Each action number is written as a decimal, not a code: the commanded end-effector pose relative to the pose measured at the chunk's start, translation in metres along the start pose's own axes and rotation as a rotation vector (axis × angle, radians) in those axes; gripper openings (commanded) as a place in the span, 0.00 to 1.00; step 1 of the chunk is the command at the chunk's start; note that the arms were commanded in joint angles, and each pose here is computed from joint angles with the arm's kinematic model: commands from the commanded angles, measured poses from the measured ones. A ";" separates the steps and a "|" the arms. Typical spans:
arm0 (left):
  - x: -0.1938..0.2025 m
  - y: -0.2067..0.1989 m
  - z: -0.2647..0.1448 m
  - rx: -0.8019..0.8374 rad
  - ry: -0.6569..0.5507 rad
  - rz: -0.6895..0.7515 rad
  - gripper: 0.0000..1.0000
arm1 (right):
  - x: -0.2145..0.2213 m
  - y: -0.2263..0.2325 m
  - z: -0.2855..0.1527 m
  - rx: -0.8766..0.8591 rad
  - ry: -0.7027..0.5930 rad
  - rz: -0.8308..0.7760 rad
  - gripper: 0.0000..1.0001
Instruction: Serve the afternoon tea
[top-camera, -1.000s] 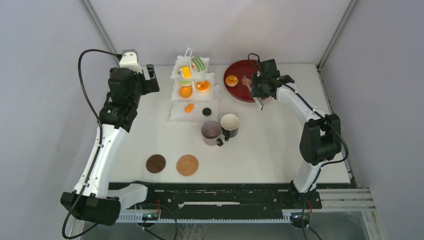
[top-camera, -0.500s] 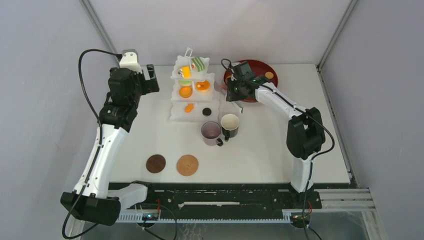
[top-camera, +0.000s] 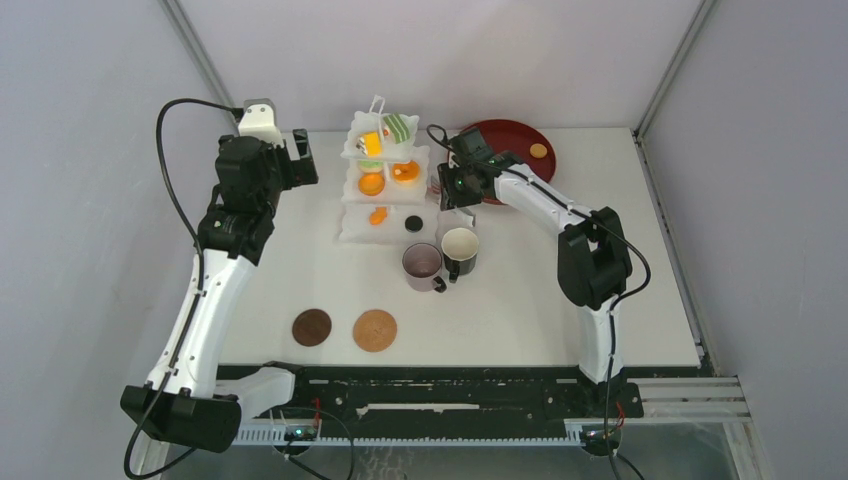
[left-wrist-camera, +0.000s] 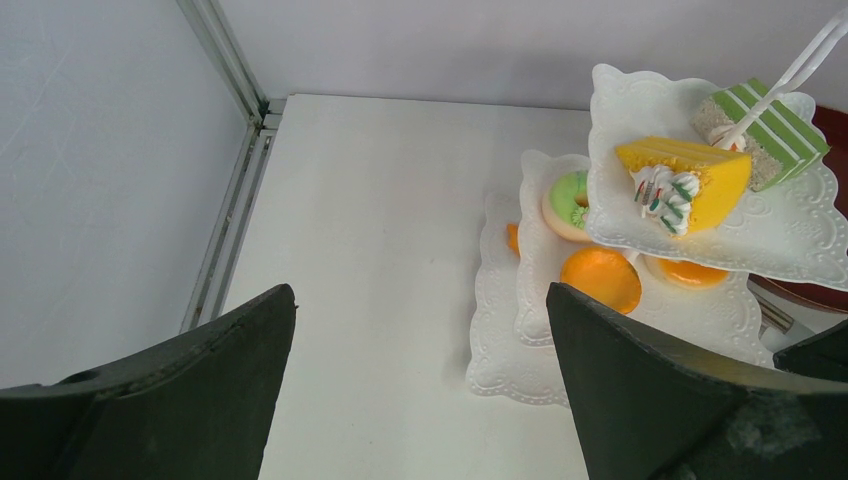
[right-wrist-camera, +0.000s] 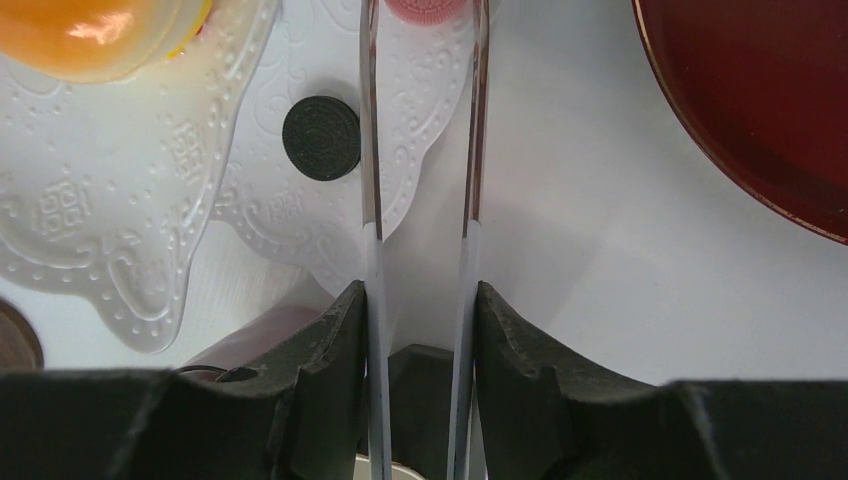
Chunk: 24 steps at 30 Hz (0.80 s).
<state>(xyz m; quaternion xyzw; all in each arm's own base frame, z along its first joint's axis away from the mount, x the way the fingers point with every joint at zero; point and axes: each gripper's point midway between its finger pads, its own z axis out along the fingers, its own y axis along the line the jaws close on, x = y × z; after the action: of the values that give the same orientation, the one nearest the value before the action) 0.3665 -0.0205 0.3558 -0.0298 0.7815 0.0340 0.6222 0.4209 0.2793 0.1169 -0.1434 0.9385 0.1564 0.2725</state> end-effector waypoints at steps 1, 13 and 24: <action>-0.013 0.005 -0.007 -0.016 -0.052 0.001 1.00 | -0.030 0.014 -0.016 -0.035 -0.092 -0.022 0.47; -0.013 0.004 -0.008 -0.007 -0.054 -0.002 1.00 | -0.032 0.015 -0.021 -0.040 -0.100 -0.020 0.51; -0.019 0.003 -0.013 0.004 -0.068 -0.011 1.00 | -0.050 0.018 -0.060 -0.042 -0.230 0.001 0.41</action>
<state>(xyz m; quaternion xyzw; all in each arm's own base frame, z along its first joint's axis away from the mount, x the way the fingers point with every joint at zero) 0.3633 -0.0200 0.3602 -0.0304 0.7777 0.0327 0.6270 0.4198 0.2788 0.1247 -0.1416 0.9342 0.1609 0.2853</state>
